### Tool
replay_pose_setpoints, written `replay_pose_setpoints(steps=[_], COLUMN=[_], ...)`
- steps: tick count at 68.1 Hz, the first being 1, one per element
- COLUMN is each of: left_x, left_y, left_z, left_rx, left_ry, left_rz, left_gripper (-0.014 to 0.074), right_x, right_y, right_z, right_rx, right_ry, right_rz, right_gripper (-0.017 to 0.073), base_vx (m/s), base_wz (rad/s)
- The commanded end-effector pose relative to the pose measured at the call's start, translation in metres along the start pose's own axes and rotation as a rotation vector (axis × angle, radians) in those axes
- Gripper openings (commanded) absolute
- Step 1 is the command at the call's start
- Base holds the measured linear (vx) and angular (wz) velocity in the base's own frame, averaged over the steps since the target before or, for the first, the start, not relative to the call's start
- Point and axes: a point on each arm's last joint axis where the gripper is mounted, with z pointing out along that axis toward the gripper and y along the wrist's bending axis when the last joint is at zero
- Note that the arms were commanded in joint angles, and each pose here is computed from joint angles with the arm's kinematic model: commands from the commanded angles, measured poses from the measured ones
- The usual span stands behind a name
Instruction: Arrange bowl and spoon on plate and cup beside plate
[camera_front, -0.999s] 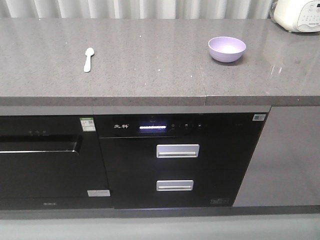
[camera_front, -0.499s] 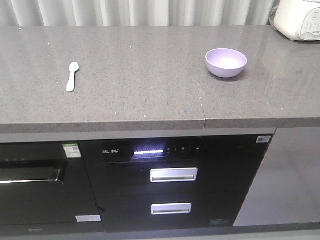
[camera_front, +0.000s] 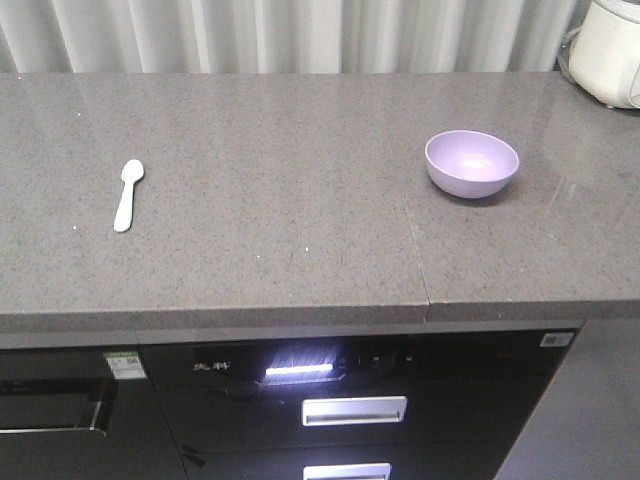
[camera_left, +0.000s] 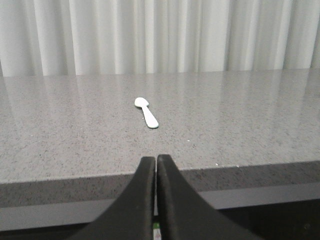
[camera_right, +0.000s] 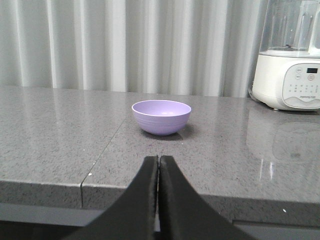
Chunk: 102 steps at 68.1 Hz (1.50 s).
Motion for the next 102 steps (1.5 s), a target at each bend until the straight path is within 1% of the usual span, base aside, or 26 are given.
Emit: replay_pose_setpoints(steps=[1,55,102], left_x=[-0.0142,-0.0142,-0.0142], left_y=[-0.002,-0.002,-0.002], left_z=[-0.0026,-0.0026,-0.0026], left_rx=[0.021,0.021,0.021], left_ry=[-0.113,-0.113,-0.113], left_rz=[-0.006,-0.006,-0.006], left_gripper=[-0.0006,-0.0006,-0.0006], right_x=[-0.0049,-0.0049,-0.0049], right_y=[-0.0003,-0.0003,-0.0003], right_z=[-0.0007,-0.0007,-0.0007], right_rx=[0.007,0.007,0.007], right_ry=[-0.08,-0.08,-0.08], right_rz=[-0.001,-0.001,-0.001], right_gripper=[-0.0003,-0.0003,-0.0003], base_vx=[0.19,0.16,0.04], base_wz=[0.03,0.03,0.01])
